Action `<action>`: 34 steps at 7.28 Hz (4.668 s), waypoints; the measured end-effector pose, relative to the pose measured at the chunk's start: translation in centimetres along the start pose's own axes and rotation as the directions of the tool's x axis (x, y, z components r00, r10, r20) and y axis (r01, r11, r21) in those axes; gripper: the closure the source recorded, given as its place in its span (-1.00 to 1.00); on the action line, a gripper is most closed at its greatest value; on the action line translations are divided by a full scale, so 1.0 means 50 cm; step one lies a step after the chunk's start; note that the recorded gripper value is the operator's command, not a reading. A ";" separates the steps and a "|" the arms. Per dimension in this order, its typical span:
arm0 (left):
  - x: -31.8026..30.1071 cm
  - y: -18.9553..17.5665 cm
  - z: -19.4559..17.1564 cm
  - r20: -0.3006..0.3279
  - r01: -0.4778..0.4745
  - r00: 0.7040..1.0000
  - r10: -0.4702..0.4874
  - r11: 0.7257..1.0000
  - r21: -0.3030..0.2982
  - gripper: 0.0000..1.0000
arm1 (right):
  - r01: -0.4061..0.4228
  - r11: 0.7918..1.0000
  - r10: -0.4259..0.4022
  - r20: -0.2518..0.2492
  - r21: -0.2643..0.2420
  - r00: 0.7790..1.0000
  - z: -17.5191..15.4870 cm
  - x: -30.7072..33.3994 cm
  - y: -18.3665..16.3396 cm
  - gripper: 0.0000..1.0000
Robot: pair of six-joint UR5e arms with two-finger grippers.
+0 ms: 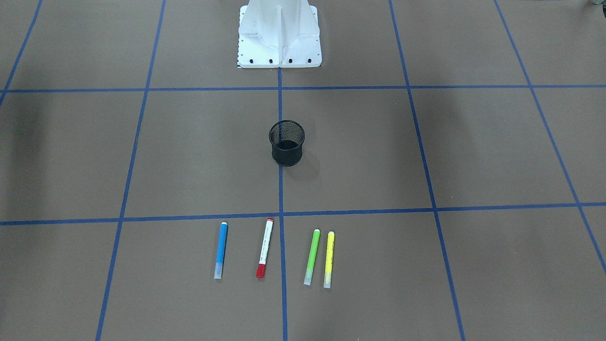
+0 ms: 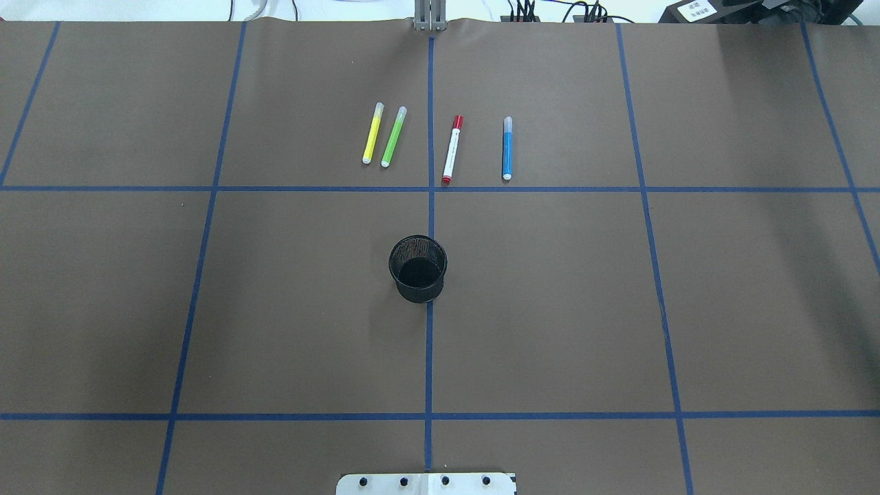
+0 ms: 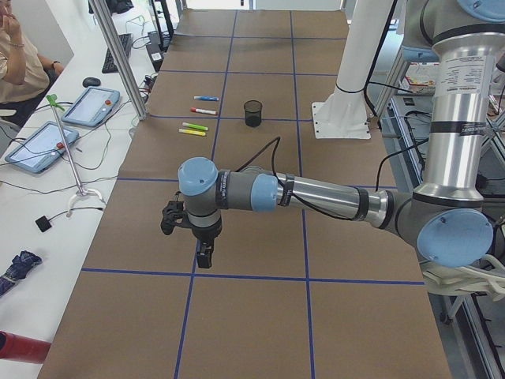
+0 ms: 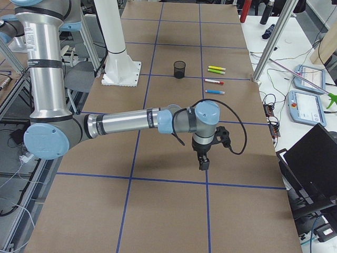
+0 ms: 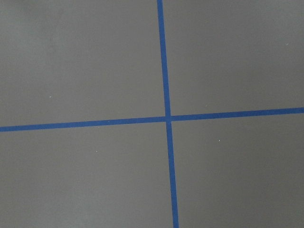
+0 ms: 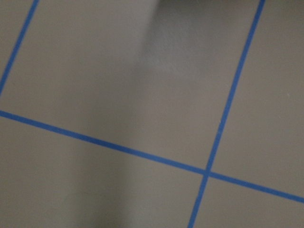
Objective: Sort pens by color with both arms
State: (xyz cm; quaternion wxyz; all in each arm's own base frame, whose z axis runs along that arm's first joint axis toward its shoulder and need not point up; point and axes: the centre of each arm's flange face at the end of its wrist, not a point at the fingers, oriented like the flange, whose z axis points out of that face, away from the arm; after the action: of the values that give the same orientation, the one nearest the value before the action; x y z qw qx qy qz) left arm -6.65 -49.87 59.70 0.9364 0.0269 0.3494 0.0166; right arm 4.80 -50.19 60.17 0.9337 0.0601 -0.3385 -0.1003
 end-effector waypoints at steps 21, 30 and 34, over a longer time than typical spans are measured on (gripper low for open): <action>-0.004 0.027 0.015 -0.005 -0.009 1.000 0.009 1.000 -0.007 -1.00 | -0.071 0.997 0.070 -0.027 -0.033 0.997 0.077 0.088 0.137 -1.00; 0.000 0.025 0.016 -0.005 -0.014 1.000 0.014 1.000 -0.008 -1.00 | -0.070 0.997 0.069 -0.028 -0.033 0.997 0.076 0.087 0.135 -1.00; 0.001 0.025 0.015 -0.005 -0.015 1.000 0.015 1.000 -0.007 -1.00 | -0.070 0.997 0.069 -0.028 -0.032 0.997 0.076 0.087 0.135 -1.00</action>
State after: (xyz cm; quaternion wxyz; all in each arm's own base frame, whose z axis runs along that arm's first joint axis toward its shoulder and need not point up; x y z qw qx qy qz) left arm -6.13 -48.66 60.32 0.9355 0.0264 0.3515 0.0250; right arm 6.60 -44.79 66.98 0.9420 0.0341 -0.3260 -0.0726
